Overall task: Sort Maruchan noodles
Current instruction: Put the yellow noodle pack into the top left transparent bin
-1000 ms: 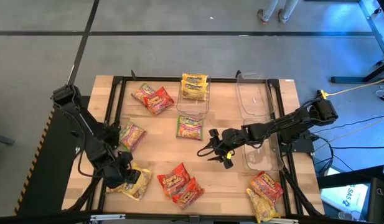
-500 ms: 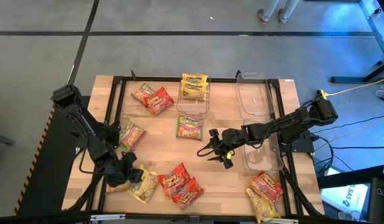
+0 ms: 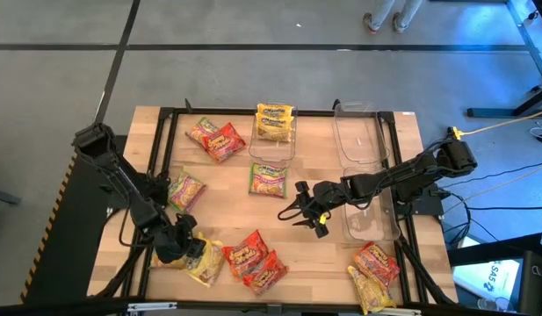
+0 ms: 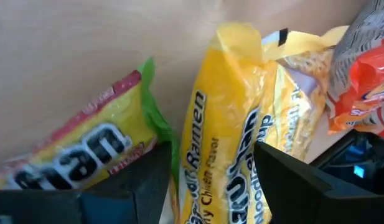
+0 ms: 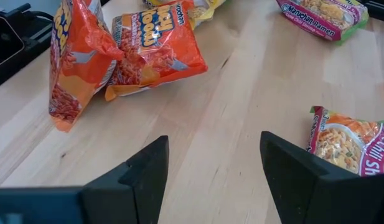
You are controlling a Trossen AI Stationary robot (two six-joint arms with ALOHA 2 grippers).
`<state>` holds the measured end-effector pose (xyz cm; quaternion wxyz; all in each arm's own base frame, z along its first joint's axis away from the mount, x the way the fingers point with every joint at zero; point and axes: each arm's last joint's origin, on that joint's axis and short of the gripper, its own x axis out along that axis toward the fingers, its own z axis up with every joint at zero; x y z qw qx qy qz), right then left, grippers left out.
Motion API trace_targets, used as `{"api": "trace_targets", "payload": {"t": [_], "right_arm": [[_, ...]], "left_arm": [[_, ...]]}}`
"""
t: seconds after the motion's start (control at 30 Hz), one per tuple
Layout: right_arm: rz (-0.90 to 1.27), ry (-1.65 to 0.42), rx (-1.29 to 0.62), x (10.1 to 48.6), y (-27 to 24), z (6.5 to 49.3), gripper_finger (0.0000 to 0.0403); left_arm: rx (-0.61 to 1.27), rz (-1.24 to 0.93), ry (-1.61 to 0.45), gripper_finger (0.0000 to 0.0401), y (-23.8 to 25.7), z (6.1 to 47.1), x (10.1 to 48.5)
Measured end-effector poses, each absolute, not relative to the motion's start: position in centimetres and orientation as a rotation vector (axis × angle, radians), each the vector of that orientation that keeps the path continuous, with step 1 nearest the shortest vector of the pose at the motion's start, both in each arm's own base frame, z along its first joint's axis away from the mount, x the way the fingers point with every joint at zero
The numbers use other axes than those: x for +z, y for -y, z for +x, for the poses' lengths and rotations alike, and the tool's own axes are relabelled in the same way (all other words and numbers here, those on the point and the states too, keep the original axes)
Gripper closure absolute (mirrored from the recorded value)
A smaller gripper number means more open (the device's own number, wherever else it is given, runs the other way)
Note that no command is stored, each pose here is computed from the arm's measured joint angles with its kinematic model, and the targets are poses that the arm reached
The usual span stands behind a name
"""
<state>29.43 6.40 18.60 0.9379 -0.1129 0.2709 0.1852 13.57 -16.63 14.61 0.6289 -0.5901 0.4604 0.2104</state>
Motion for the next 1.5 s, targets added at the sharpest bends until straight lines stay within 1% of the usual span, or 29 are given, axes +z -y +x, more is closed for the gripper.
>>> {"api": "trace_targets", "payload": {"t": [0.17, 0.33, 0.43, 0.53, 0.7, 0.97, 1.03, 1.17, 1.27, 1.4, 1.5], "right_arm": [[-0.231, -0.553, 0.378, 18.6, -6.4, 29.4, 0.0182], [-0.23, -0.553, 0.378, 18.6, -6.4, 29.4, 0.0182], [-0.23, -0.553, 0.378, 18.6, -6.4, 29.4, 0.0182], [-0.23, -0.553, 0.378, 18.6, -6.4, 29.4, 0.0182], [-0.23, -0.553, 0.378, 18.6, -6.4, 29.4, 0.0182], [-0.231, -0.552, 0.377, 18.6, -6.4, 29.4, 0.0182], [-0.231, -0.552, 0.376, 18.6, -6.4, 29.4, 0.0182], [-0.231, -0.552, 0.374, 18.6, -6.4, 29.4, 0.0182], [-0.24, -0.553, 0.344, 18.6, -6.3, 29.5, 0.0182], [-0.255, -0.553, 0.296, 18.7, -6.2, 29.6, 0.0182], [-0.271, -0.542, 0.239, 19.2, -6.1, 29.9, 0.0182]], "left_arm": [[0.408, -1.35, -1.049, 0.0178, 17.1, 15.1, 13.9], [0.358, -1.344, -1.073, 0.0179, 17.3, 15.7, 13.6], [0.336, -1.306, -1.064, 0.0191, 17.3, 15.8, 13.6], [0.311, -1.277, -1.048, 0.0219, 17.1, 15.9, 13.8], [0.265, -1.263, -1.024, 0.0284, 17.3, 16.1, 14.1], [0.241, -1.238, -1.03, 0.038, 17.3, 16.1, 14.1], [0.236, -1.236, -1.04, 0.0396, 17.3, 16.1, 14.1], [0.231, -1.224, -1.052, 0.04, 17.4, 16.1, 14.2], [0.221, -1.217, -1.074, 0.04, 17.5, 16.3, 15.0], [0.242, -1.156, -1.083, 0.0401, 17.1, 16.6, 17.3], [0.312, -1.075, -1.114, 0.0401, 16.4, 16.6, 19.4]]}}
